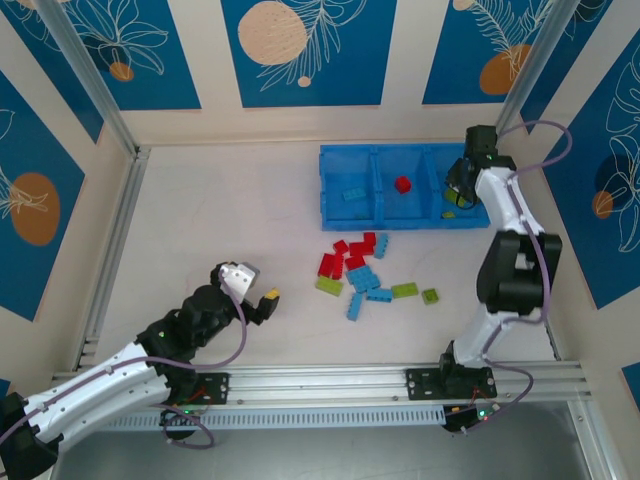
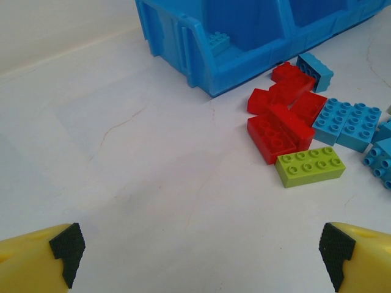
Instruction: Sort the legos into containers by color
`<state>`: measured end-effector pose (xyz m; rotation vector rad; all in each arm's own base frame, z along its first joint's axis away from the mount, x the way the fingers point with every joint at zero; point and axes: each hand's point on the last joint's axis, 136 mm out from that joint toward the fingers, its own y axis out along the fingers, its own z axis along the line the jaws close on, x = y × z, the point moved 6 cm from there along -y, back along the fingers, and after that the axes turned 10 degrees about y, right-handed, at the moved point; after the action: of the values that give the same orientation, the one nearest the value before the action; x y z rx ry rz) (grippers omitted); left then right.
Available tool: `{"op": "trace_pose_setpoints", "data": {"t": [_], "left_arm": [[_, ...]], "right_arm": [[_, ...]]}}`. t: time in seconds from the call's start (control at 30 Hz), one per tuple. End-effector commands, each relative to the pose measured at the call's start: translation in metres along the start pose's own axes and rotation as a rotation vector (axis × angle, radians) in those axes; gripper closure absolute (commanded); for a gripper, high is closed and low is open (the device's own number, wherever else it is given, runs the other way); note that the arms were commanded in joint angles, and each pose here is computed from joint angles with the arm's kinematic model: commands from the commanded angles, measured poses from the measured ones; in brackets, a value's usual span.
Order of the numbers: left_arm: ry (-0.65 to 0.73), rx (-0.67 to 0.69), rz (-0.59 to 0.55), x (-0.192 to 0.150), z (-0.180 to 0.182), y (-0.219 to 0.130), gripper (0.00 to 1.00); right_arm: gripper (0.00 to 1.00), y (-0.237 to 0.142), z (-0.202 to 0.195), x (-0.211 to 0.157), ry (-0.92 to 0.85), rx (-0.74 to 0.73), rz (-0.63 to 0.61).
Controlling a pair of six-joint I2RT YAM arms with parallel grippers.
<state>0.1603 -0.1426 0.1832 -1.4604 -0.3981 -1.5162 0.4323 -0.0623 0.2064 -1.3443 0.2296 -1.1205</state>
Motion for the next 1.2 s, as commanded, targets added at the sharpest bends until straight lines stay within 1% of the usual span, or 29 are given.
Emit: {"op": "trace_pose_setpoints", "data": {"t": [0.0,0.03,0.07,0.13,0.2,0.3,0.4,0.47,0.57,0.63,0.73,0.77,0.83,0.87,0.97,1.03,1.13,1.17], "left_arm": [[0.002,-0.005,-0.021,0.005,0.001,-0.002,0.00],[0.002,-0.006,-0.020,0.005,0.001,-0.002,0.00],[0.002,-0.005,-0.022,0.005,0.001,-0.002,0.00],[0.002,-0.012,-0.022,0.005,0.000,-0.002,0.00],[0.002,-0.014,-0.025,0.006,0.000,-0.002,0.00],[0.001,-0.007,-0.023,0.005,0.001,-0.001,0.00],[0.002,0.005,-0.018,0.004,0.001,0.000,0.00],[0.001,0.010,-0.016,0.003,0.002,0.001,0.00],[0.000,0.012,-0.010,0.001,0.001,0.004,0.00],[-0.001,0.003,-0.010,0.001,-0.001,0.007,0.00],[0.000,-0.032,-0.011,0.001,-0.006,0.011,0.00],[0.002,-0.041,-0.010,0.001,-0.008,0.012,0.00],[0.007,-0.065,-0.014,0.002,-0.011,0.015,0.00],[0.010,-0.072,-0.012,0.002,-0.012,0.016,0.00],[0.019,-0.083,0.003,0.003,-0.015,0.020,0.00],[0.024,-0.085,0.020,0.002,-0.015,0.021,0.00],[0.025,-0.081,0.025,0.002,-0.014,0.021,0.00],[0.024,-0.079,0.024,0.002,-0.014,0.020,0.00]], "right_arm": [[0.55,0.017,0.006,0.009,-0.022,-0.022,0.065],[0.48,0.019,0.007,0.013,-0.016,-0.025,0.081],[0.43,0.020,0.008,0.015,-0.016,-0.036,0.099],[0.37,0.010,0.011,0.016,-0.029,-0.047,0.106],[0.34,-0.006,0.012,0.012,-0.024,-0.018,0.094],[0.33,-0.035,0.009,-0.007,0.014,0.075,0.111],[0.33,-0.063,0.001,-0.047,0.015,0.165,0.137],[0.32,-0.089,-0.004,-0.076,-0.012,0.232,0.114],[0.30,-0.116,-0.012,-0.131,-0.123,0.318,0.124],[0.30,-0.128,-0.016,-0.170,-0.213,0.363,0.164],[0.29,-0.129,-0.021,-0.220,-0.336,0.372,0.252],[0.29,-0.128,-0.021,-0.233,-0.370,0.367,0.280],[0.30,-0.123,-0.014,-0.257,-0.491,0.360,0.330],[0.29,-0.120,-0.010,-0.265,-0.542,0.345,0.339],[0.27,-0.102,0.001,-0.279,-0.701,0.267,0.334],[0.26,-0.085,0.009,-0.283,-0.797,0.224,0.309],[0.21,-0.059,0.016,-0.283,-0.907,0.129,0.262],[0.20,-0.053,0.018,-0.285,-0.930,0.108,0.265]]}}
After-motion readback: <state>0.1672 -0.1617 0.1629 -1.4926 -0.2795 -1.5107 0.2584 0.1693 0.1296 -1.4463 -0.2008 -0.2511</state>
